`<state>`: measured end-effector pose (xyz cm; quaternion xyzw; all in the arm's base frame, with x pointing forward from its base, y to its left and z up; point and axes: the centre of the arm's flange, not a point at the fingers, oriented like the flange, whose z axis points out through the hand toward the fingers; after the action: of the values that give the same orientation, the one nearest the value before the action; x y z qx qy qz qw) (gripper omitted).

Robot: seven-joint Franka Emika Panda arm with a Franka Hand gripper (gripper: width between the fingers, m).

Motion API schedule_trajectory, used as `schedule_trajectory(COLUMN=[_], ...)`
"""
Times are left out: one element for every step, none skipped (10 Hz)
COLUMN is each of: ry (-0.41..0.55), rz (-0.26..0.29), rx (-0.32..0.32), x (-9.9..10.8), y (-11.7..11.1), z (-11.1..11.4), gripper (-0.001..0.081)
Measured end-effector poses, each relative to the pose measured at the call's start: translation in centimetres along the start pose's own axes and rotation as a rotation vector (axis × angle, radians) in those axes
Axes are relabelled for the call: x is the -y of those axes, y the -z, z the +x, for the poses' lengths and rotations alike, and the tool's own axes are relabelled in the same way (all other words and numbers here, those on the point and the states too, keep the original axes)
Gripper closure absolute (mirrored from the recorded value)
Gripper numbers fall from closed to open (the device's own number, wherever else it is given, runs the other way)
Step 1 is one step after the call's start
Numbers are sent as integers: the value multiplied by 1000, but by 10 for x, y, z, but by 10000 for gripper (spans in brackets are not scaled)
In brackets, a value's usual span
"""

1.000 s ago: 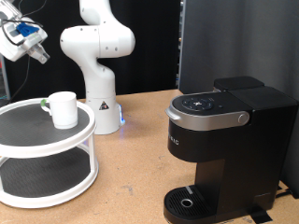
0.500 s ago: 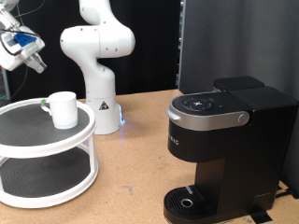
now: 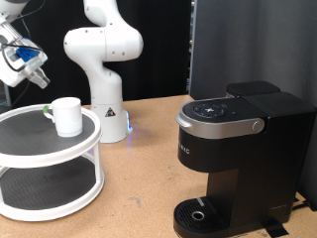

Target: Make a cup of coffee with the keurig machine

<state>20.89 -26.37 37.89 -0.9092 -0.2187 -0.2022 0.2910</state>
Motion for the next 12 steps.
schedule_trajectory(ry=[-5,-12,-21,-32,-39,-45,-52,-58,-66,-70,-74,-80], rz=[-2,-12,-21,-27,-23,-17,-14,-10,3,17,23,18], rx=[-3,-14,-30,-39,-43,-44,-47,-57,-81,-109,-138,-164], x=[-2,-4,-5,-7,-7,-6,-6,-4,-1,3,7,9], y=[-3,-5,-9,-13,-18,-21,-22,-21,-19,-14,-9,-4], z=[-3,-5,-7,-10,-13,-16,-19,-20,-19,-18,-18,-19], gripper=[802,802,802,702,702,489,351,214,214,46,46,13])
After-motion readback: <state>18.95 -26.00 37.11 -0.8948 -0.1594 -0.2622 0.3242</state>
